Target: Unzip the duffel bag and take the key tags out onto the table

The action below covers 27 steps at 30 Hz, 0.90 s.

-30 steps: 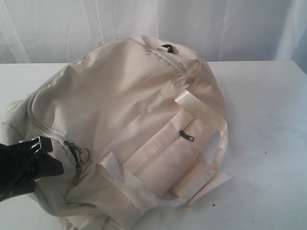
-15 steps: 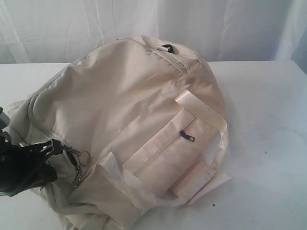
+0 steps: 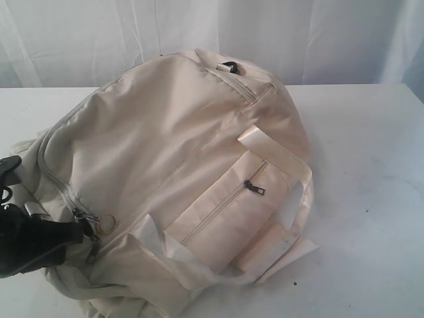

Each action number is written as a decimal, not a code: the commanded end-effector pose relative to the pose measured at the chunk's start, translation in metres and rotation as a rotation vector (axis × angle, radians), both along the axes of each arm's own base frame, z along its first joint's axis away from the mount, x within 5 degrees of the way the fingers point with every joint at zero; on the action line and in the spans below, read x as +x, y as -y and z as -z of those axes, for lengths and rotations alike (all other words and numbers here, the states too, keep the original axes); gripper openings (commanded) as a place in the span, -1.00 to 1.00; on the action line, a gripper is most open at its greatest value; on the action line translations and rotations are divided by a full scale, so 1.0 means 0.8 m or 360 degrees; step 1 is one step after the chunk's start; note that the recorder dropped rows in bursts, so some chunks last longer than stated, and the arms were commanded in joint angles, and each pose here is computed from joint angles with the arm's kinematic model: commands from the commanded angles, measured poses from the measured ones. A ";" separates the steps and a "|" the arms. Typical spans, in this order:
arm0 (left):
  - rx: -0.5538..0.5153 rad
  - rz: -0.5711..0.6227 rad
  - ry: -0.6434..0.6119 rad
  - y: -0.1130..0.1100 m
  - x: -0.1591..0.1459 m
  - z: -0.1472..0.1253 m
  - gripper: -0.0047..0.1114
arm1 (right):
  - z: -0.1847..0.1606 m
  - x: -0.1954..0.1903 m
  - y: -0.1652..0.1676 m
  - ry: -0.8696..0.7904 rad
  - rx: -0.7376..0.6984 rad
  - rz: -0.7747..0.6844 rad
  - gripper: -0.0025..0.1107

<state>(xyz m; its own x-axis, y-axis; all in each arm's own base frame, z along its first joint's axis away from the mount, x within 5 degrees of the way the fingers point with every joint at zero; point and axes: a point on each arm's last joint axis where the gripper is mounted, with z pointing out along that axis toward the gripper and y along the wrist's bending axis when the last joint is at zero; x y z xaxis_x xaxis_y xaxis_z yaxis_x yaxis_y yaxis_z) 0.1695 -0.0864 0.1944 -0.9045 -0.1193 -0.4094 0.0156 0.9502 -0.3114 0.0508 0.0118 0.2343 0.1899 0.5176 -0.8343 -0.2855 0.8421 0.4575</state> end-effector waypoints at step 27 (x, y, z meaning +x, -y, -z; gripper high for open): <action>0.0148 0.0111 -0.0050 -0.006 -0.005 0.006 -0.92 | -0.047 0.237 -0.087 -0.0704 -0.0972 -0.0768 0.28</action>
